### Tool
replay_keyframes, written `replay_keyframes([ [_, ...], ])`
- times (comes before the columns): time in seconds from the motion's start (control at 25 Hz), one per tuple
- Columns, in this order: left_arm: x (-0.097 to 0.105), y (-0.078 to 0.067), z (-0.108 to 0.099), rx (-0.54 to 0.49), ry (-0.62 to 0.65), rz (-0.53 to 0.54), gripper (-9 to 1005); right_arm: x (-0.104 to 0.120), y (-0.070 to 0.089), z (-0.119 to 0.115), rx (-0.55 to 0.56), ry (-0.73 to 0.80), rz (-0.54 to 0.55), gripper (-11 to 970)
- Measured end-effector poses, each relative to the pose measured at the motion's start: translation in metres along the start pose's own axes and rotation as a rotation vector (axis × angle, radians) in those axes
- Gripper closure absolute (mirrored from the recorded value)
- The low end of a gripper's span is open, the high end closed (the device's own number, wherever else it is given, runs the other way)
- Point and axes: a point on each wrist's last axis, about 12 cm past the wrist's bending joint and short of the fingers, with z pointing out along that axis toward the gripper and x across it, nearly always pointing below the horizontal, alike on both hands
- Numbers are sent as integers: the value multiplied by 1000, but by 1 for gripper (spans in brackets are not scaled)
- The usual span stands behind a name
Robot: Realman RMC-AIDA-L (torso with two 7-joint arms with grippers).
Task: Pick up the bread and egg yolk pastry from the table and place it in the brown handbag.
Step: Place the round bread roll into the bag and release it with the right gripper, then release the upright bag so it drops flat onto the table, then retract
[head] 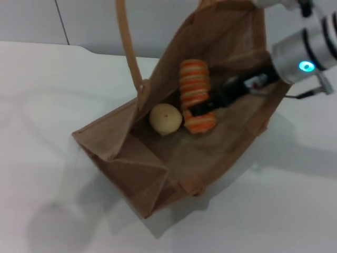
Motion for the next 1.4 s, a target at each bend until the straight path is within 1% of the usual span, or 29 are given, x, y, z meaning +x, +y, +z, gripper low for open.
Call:
replay_keyframes([
  [0.04, 0, 0, 0, 0, 0, 0, 883, 0, 0, 0, 0, 0, 0, 106],
  [0.28, 12, 15, -2, -40, 13, -56, 883, 34, -22, -49, 133, 7, 72, 111],
  [0.48, 19, 21, -2, -51, 29, -76, 883, 59, -38, -76, 258, 32, 137, 113],
  [0.6, 19, 22, -2, -51, 31, -77, 885, 68, -44, -93, 326, -12, 160, 114],
  [0.72, 22, 23, 0, -49, 39, -86, 884, 70, -52, -106, 402, -90, 171, 115],
  [0.8, 24, 25, 2, -49, 44, -94, 883, 70, -58, -111, 460, -152, 176, 116],
  [0.92, 26, 26, 4, -49, 48, -102, 882, 70, -63, -114, 504, -257, 161, 117],
  [1.04, 29, 28, 6, -47, 52, -107, 880, 69, -63, -117, 487, -414, 126, 118],
  [1.08, 29, 28, 7, -46, 54, -108, 880, 73, -62, -120, 476, -516, 108, 118],
  [1.12, 30, 28, 8, -45, 55, -109, 879, 73, -62, -120, 476, -516, 108, 118],
  [1.24, 31, 28, 8, -44, 53, -106, 878, 81, -61, -122, 475, -641, 80, 119],
  [1.32, 31, 29, 9, -46, 47, -100, 877, 86, -60, -118, 467, -718, 45, 120],
  [1.4, 32, 30, 8, -53, 43, -99, 876, 91, -59, -106, 448, -786, -4, 121],
])
